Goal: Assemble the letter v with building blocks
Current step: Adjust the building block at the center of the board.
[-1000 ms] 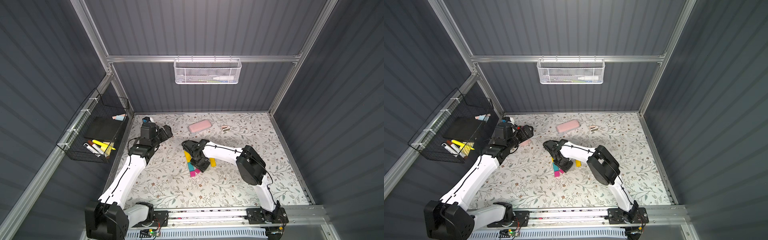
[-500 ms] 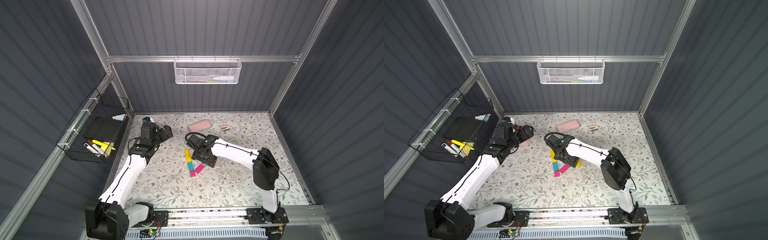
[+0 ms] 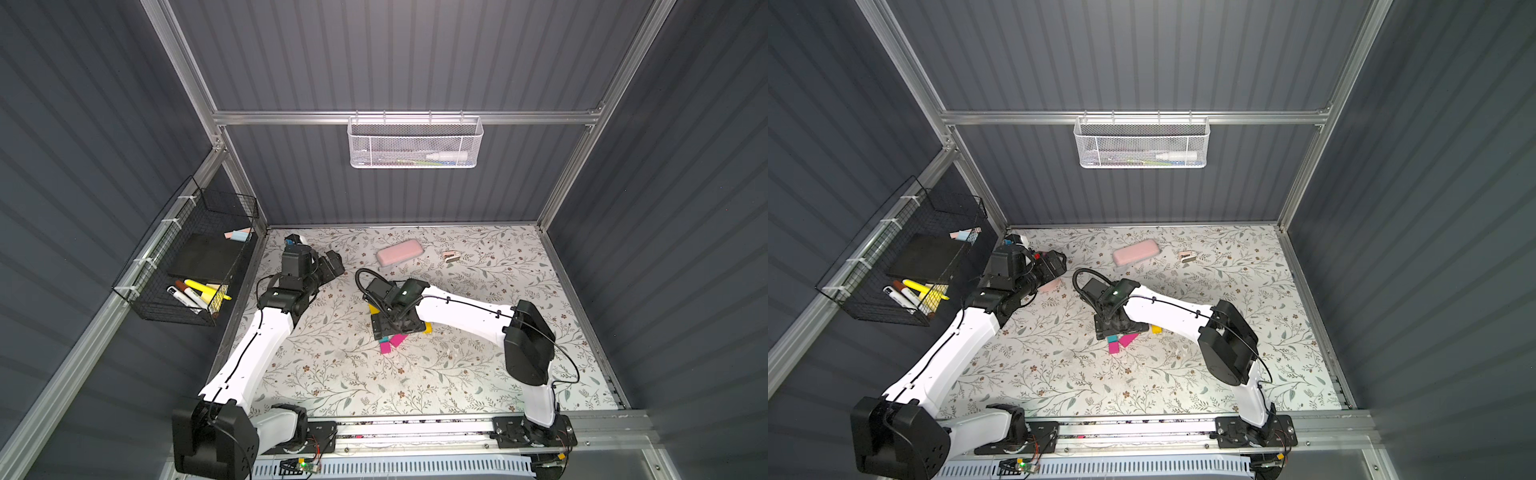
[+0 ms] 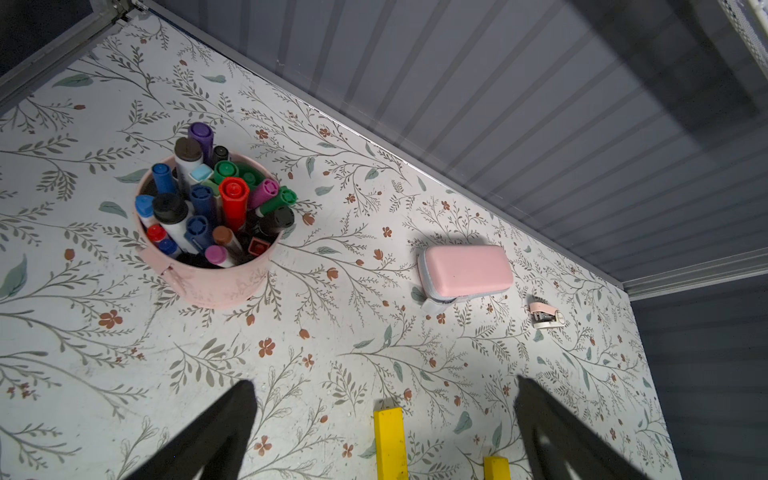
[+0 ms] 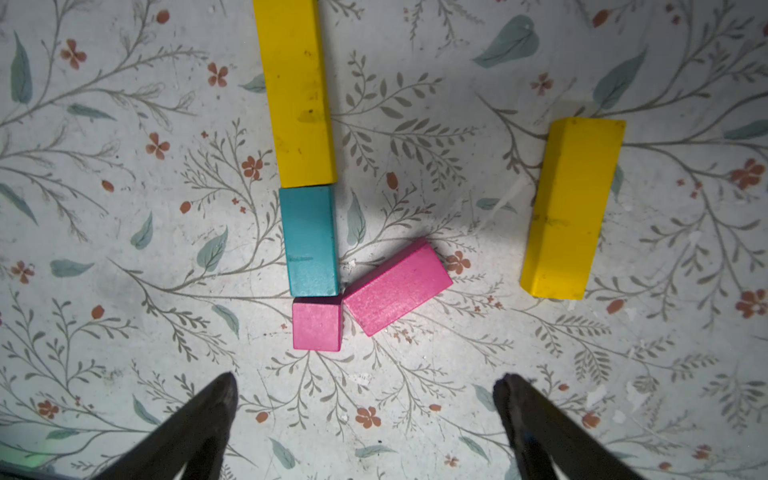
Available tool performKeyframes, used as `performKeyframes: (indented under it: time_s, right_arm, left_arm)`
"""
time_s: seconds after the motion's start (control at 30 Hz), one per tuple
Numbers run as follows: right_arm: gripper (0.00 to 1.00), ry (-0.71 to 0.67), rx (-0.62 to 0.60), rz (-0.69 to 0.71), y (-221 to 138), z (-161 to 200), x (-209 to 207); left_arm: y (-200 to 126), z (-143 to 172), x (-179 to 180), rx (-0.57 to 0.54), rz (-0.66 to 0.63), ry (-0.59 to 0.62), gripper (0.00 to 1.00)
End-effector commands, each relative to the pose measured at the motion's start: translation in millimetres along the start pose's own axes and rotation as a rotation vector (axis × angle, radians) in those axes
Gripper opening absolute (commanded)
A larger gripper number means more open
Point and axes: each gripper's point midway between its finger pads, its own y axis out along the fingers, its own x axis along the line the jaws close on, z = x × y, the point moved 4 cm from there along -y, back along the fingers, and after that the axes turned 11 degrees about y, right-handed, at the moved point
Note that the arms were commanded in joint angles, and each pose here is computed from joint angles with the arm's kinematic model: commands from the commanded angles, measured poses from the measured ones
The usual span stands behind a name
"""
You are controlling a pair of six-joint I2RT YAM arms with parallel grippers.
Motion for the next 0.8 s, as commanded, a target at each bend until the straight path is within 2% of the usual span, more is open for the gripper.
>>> performKeyframes:
  time_s: [0.0, 0.13, 0.37, 0.67, 0.77]
  right_arm:
    - [0.99, -0.151, 0.078, 0.007, 6, 11, -3]
    - [0.99, -0.222, 0.130, 0.058, 13, 20, -5]
    - [0.99, -0.293, 0.122, 0.189, 20, 27, 1]
    - [0.99, -0.323, 0.106, 0.229, 24, 30, 8]
    - [0.99, -0.305, 0.107, 0.233, 28, 30, 8]
  left_arm:
    - [-4, -3, 2, -0.005, 0.001, 0.015, 0.99]
    - [-2, -1, 3, 0.000, -0.001, 0.015, 1.00]
    - [0, -1, 4, 0.003, -0.005, 0.013, 1.00]
    - [0, -1, 5, 0.002, -0.010, 0.014, 0.99]
    - [-3, -3, 19, -0.005, -0.085, -0.003, 0.99]
